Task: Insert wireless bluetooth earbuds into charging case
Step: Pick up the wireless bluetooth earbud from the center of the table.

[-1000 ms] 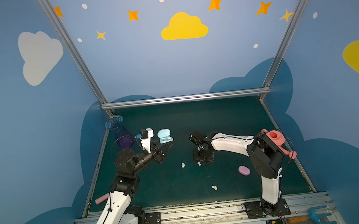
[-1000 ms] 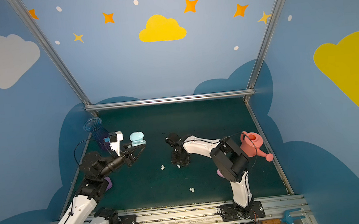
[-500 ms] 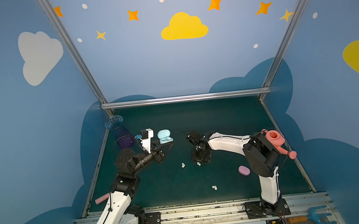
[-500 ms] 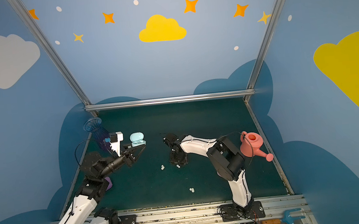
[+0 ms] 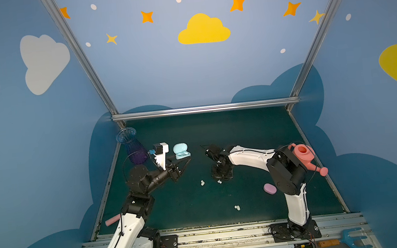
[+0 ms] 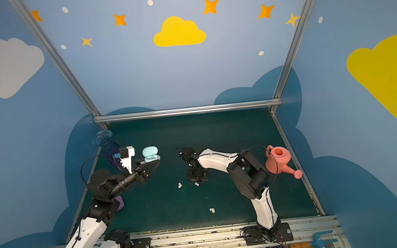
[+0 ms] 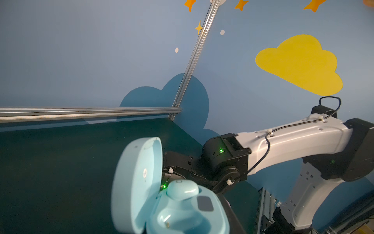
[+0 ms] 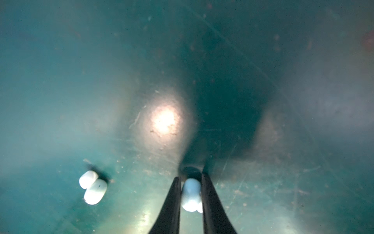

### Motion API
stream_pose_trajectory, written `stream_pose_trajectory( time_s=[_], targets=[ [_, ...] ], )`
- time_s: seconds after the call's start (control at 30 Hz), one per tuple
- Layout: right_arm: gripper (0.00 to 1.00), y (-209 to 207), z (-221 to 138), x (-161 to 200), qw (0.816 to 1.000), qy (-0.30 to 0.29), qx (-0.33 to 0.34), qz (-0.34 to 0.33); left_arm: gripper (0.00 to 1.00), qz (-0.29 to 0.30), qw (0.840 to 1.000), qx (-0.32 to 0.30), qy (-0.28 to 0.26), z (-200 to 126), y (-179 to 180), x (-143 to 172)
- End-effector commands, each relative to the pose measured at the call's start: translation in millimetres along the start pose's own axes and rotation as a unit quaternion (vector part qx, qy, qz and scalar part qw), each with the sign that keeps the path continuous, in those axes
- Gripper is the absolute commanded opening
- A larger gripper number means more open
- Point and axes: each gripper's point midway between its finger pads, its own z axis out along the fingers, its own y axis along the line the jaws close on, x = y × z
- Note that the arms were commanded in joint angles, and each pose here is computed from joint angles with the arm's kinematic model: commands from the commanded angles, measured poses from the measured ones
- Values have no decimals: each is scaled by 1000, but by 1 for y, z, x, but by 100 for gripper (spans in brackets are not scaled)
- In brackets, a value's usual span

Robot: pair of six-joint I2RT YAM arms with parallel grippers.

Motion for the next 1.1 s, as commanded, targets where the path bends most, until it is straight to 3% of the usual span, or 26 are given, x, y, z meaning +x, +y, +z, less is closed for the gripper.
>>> stream_pose_trajectory(
  time_s=[0.0, 0.23, 0.6, 1.07],
  targets=[
    [16, -14, 15, 13, 999, 28, 36, 6, 12, 9, 1000, 4, -12, -2, -3, -5],
    [15, -9, -5, 3, 1000, -10, 15, -7, 12, 3, 1000, 9, -14, 0, -3, -5],
    [15, -4, -91, -4, 991, -102, -82, -18, 13, -7, 999, 41, -3, 12, -8, -1],
    [15, 1, -261, 16, 935, -240, -253, -69, 13, 32, 991, 128, 7, 56, -54, 24]
  ],
)
